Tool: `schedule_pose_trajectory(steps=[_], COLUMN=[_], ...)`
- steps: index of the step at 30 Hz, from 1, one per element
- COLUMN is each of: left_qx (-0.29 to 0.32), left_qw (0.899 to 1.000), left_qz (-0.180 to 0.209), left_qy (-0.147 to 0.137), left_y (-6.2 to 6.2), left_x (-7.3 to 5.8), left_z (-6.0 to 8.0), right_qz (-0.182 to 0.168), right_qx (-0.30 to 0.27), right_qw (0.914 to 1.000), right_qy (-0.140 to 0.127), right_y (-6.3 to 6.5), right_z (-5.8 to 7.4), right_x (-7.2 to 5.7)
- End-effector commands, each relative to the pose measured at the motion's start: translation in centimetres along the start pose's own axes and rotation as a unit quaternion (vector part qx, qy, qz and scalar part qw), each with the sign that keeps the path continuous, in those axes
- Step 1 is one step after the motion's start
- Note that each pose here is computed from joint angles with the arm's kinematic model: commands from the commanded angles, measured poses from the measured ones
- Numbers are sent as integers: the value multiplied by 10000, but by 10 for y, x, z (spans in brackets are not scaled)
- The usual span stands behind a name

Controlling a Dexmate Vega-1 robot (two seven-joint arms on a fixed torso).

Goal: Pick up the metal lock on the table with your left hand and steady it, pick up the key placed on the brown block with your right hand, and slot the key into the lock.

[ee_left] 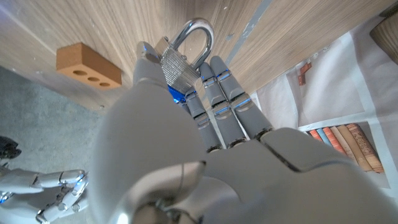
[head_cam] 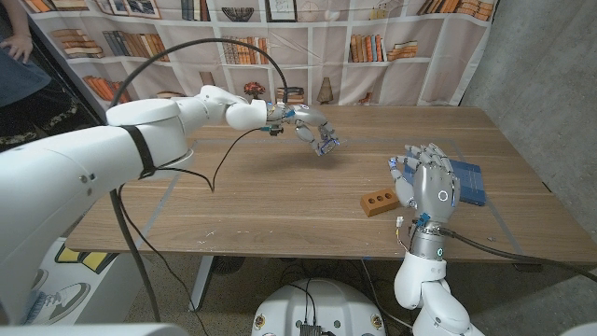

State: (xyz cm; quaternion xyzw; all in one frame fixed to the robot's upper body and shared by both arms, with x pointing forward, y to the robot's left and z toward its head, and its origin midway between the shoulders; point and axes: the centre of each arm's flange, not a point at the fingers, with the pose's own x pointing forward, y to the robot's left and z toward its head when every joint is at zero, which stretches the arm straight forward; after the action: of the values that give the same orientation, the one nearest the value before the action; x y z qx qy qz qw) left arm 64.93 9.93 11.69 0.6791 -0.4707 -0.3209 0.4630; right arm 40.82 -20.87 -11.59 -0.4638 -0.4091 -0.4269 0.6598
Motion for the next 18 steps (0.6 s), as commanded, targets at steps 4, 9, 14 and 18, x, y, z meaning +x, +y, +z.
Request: schedule_pose_trajectory(steps=[4, 9, 14, 18], left_qx=[-943, -1248, -1579, -1899], left_qw=[9894, 9807, 9686, 9553], left_qz=[1071, 1481, 1904, 2255], left_qy=[-258, -248, -258, -242], left_y=[-13, -20, -26, -34], left_x=[-19, -24, -30, -34], left_z=[14, 16, 19, 22], right_qz=[-144, -150, -168, -183], right_qx=[140, 209, 326, 501], right_qw=[9992, 9989, 9984, 9977], right_qy=[-346, -392, -420, -411], right_y=[-13, -16, -23, -31], right_z=[6, 9, 15, 20], right_x=[15, 16, 18, 23])
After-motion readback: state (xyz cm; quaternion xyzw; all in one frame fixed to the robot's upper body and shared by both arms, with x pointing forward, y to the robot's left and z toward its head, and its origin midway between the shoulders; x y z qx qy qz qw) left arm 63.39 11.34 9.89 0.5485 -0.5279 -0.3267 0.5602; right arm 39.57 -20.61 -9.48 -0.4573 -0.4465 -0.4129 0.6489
